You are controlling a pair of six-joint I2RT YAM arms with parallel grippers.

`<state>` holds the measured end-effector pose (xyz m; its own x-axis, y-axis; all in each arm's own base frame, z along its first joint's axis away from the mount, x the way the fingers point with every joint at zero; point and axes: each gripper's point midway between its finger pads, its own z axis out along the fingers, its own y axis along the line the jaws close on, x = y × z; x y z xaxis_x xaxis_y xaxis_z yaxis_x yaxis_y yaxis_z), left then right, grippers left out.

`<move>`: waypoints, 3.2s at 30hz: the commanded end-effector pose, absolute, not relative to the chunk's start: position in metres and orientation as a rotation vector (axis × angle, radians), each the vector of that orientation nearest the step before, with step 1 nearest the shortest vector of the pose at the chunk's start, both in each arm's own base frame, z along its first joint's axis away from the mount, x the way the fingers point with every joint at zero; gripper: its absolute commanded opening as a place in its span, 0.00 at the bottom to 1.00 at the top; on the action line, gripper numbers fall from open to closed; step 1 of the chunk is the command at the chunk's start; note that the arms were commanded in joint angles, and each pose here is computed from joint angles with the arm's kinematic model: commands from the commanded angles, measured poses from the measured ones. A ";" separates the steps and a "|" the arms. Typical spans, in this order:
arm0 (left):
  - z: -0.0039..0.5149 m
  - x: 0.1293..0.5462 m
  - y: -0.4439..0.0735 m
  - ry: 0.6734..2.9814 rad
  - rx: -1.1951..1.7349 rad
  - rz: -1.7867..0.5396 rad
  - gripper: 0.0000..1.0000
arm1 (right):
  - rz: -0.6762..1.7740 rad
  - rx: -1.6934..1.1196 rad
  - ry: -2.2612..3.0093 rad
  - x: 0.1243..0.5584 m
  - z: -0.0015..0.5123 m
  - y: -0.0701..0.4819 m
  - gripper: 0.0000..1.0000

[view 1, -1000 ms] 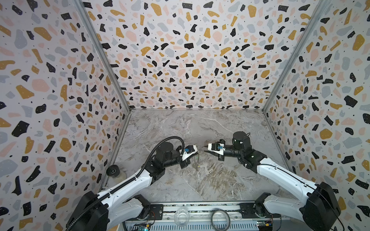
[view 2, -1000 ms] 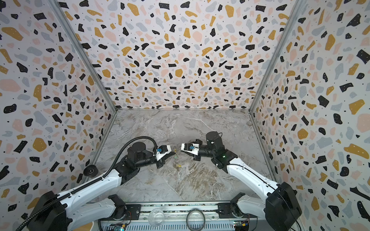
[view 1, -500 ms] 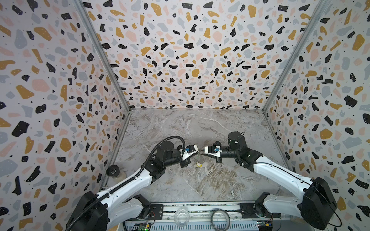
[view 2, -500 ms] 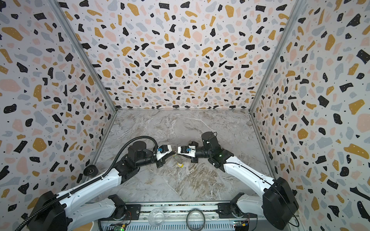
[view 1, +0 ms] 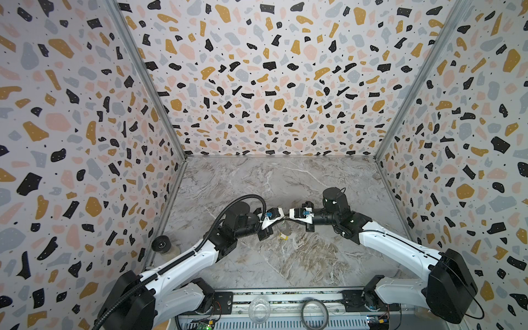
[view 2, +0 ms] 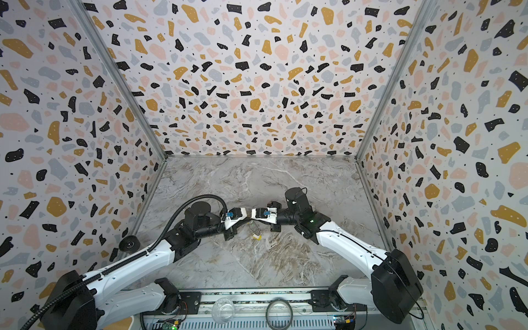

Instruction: Remove the keys from the keyring

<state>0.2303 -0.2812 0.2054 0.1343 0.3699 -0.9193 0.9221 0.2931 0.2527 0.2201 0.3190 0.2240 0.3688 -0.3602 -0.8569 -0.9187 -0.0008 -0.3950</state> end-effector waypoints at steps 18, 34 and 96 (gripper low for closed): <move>0.260 0.241 -0.253 1.306 1.050 -0.544 0.29 | 0.725 -1.448 1.130 0.226 0.252 0.316 0.00; 0.265 0.236 -0.255 1.249 0.920 -0.719 0.25 | 0.891 -1.333 1.059 0.219 0.266 0.315 0.00; 0.243 0.225 -0.286 1.401 1.343 -0.639 0.00 | 0.581 -1.455 1.141 0.235 0.255 0.273 0.39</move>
